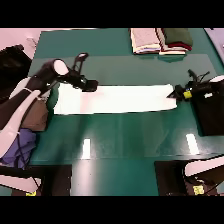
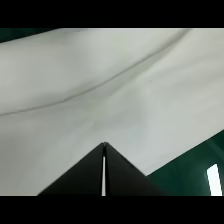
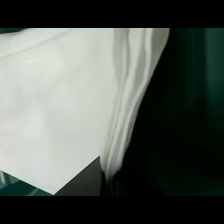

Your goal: Fold the shirts.

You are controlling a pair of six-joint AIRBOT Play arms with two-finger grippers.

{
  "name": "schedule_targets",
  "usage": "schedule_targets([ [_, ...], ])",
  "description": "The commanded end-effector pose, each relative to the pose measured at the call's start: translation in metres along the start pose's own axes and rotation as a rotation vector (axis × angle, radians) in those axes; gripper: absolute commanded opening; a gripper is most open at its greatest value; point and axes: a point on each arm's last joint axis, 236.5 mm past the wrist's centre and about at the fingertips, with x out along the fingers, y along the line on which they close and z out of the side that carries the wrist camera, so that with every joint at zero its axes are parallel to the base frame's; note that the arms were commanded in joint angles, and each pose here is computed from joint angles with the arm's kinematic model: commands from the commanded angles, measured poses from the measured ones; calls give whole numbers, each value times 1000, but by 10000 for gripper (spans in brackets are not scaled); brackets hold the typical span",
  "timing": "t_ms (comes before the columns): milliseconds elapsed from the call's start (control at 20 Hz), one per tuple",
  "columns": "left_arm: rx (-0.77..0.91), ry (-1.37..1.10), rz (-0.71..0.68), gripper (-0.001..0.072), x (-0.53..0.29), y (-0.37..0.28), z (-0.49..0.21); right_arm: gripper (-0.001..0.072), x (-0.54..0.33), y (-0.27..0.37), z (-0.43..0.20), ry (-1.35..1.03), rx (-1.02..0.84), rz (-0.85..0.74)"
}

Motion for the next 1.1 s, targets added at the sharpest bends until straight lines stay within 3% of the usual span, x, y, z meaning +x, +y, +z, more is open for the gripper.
schedule_targets([
  [0,29,-17,-48,21,34,-34,8,15,-37,61,22,-48,-128,37],
  [500,38,60,-156,21,114,-70,4,15,-96,280,31,-152,-489,129],
  [1050,44,32,-116,21,86,-43,25,15,-37,367,-21,-15,-615,221],
])
